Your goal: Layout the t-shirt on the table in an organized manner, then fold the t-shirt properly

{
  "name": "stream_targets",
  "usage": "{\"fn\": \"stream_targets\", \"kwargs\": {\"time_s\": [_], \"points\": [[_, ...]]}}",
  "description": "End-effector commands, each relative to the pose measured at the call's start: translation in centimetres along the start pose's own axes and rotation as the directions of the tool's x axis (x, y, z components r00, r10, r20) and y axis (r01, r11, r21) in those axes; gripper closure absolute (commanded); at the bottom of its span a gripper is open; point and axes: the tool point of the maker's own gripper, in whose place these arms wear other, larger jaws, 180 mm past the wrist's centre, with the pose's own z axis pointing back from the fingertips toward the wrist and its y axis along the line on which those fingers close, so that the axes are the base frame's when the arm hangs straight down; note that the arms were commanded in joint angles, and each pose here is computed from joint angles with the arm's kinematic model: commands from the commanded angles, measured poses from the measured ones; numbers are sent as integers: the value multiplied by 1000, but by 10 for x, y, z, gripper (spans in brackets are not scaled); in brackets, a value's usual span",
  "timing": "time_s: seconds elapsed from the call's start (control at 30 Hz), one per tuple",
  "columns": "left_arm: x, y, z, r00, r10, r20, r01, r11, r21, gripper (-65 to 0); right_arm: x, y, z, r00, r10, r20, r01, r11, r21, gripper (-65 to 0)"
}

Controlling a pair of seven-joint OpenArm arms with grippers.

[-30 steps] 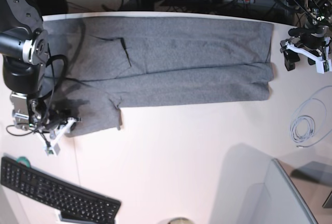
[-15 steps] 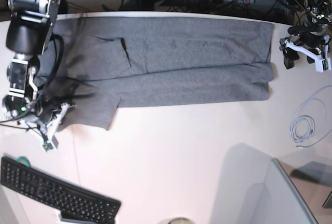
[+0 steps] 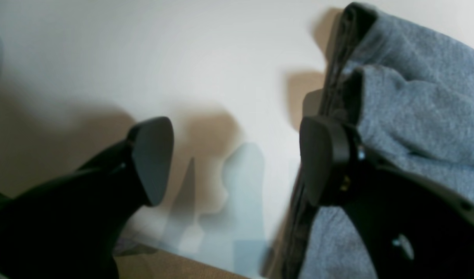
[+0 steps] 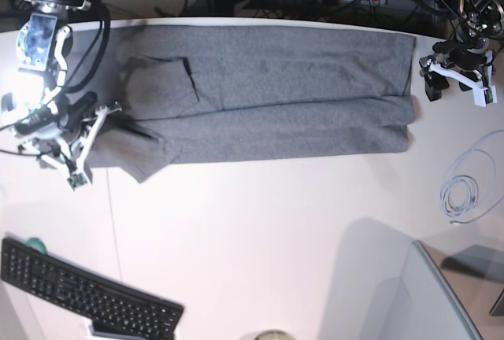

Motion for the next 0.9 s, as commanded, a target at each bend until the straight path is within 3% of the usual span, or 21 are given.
{"fn": "stream_targets", "kwargs": {"time_s": [0.0,0.37,0.43,0.63,0.7,0.77,0.87], "points": [[18,5,3,999,-14,53,14,1000,6,-485,4,-4,5,1000,-3,21,4,1000,-16,-6],[19,5,2,998,-15,55,14,1000,6,-485,-36,51,-1,997,-65,-51,69,993,92,-18],[21,7,3,998,-20,56,20,1000,9,-485,-43,58,-1,995,-73,-70,80,991,104,-78],[22,9,3,998,-26,56,25,1000,11,-485,-73,57,2,979,-163,-120,174,981,85,-345],[24,3,3,997,-42,60,43,999,-17,-485,-72,44,7,977,-193,-93,198,979,52,-375],[22,-14,4,994,-85,62,92,990,-107,-485,-66,27,17,976,-215,-18,216,976,6,-377],[21,-15,4,995,-82,61,88,990,-110,-485,-52,2,34,968,-226,112,234,970,-61,-377]]}}
